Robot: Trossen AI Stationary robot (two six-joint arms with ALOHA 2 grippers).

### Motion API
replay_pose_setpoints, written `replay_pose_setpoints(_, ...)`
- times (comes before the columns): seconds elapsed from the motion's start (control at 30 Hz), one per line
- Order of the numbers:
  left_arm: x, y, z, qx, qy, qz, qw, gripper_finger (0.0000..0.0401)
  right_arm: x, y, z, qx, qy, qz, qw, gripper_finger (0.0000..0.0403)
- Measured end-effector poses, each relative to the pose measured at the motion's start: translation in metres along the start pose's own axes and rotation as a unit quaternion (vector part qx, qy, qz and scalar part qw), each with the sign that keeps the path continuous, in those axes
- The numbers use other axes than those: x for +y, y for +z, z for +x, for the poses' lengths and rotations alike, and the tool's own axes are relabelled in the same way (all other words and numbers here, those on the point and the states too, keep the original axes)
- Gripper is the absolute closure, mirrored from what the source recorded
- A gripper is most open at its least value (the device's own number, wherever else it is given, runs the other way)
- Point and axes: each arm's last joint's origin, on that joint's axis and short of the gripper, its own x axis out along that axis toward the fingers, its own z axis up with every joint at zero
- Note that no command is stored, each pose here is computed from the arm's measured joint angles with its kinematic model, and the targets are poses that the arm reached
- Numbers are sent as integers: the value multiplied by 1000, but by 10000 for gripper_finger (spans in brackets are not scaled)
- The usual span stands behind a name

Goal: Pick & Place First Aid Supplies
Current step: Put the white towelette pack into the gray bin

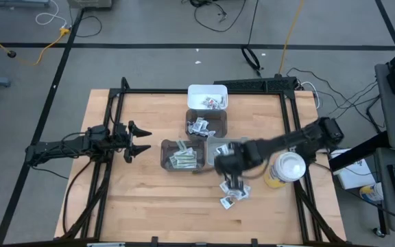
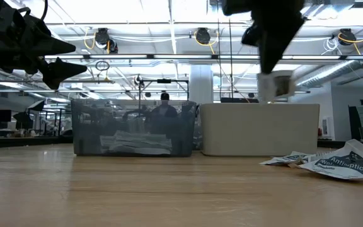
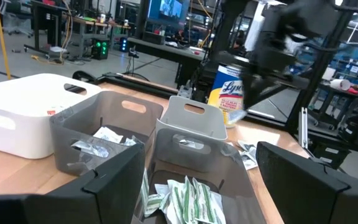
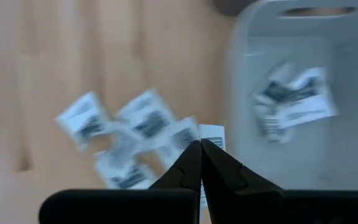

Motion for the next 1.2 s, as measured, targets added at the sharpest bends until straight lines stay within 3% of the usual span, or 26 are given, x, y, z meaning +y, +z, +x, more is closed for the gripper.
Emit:
replay_pose_setpoints(0.27,0,0,0,0,0,0,1000,91,-67,15,3,5,-3,43,999,403)
replay_pose_setpoints(0.5,0,0,0,0,0,0,1000,91,-100,18,3,4,-13,71,997,403)
replay_pose_setpoints(0.67,0,0,0,0,0,0,1000,91,-104,17,7,0,-14,76,997,403)
replay_pose_setpoints(1.2,0,0,0,0,0,0,1000,91,-101,-10,61,25,-22,59,998,401)
